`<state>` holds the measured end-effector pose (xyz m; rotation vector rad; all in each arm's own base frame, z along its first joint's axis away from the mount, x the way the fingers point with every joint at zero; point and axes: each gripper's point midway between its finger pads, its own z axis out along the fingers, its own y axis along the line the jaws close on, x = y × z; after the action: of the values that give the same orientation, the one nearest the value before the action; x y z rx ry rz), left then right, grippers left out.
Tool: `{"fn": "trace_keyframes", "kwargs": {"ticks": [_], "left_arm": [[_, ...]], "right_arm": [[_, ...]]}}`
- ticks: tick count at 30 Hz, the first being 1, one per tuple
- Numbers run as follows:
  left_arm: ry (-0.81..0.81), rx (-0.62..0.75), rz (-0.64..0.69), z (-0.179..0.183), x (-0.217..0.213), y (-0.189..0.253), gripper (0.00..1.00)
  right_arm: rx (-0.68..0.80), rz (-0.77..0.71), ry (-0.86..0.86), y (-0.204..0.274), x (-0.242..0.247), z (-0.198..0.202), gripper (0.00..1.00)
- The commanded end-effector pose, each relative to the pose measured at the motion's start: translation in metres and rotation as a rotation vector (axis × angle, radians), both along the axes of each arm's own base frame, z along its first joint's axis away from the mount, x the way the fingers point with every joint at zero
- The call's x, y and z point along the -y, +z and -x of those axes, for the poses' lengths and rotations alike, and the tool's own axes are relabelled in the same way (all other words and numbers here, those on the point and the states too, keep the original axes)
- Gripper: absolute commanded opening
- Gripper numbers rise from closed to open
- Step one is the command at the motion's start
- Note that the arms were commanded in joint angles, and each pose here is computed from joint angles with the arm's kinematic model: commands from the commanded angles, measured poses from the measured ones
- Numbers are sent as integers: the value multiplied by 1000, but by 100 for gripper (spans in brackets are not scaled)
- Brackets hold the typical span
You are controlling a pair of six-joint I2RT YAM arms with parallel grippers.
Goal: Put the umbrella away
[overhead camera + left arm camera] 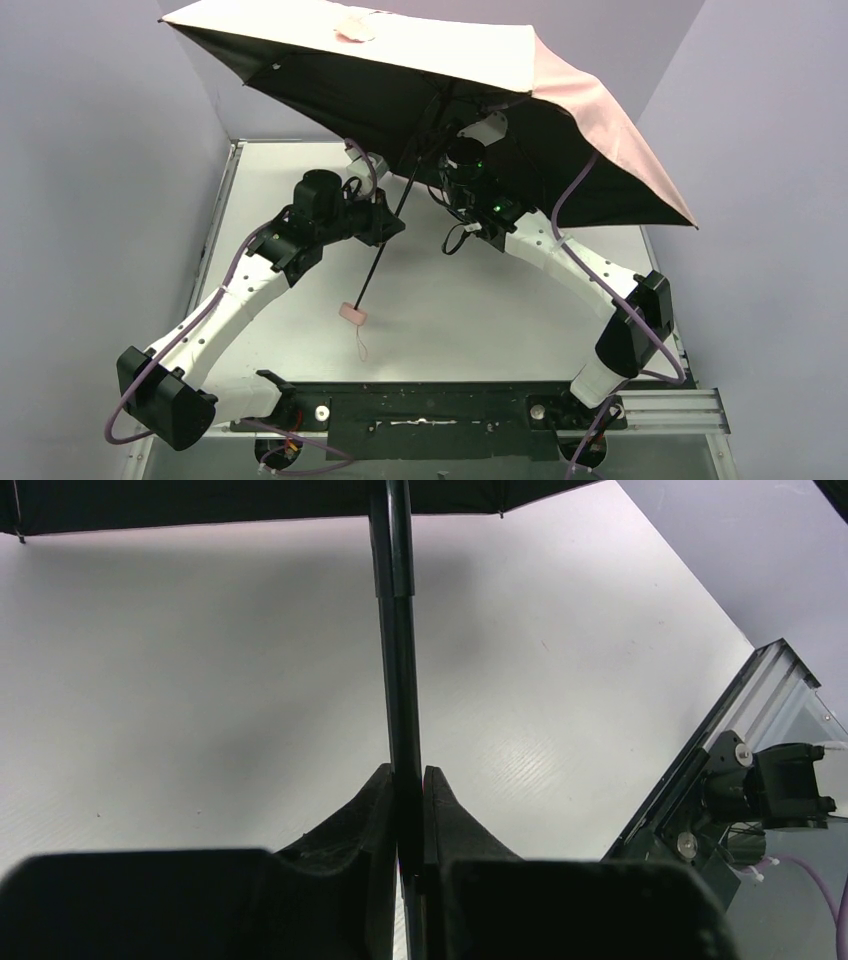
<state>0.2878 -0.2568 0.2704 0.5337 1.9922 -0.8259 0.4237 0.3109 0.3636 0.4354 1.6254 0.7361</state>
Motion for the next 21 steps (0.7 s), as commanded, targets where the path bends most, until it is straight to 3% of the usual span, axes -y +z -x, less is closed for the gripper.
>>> {"fn": "trace_keyframes", "kwargs": {"ticks": [1,2,4,12,16,21], "left_arm": [[-81,80,16,9,5,16,0],[-81,82,16,9,5,16,0],[-83,86,22,11,5,18,10],[-95,132,111,19,7,43,42],[-98,172,143,19,7,67,49],[-99,197,203,17,13,89,53]], "right_arm": [[79,11,-6,20,7,-1,5],[90,20,2,22,8,1,3],[112,32,29,29,7,5,0],[169,16,178,49,3,26,0],[238,0,280,66,-2,42,0],[329,-213,468,93,-10,65,0]]}}
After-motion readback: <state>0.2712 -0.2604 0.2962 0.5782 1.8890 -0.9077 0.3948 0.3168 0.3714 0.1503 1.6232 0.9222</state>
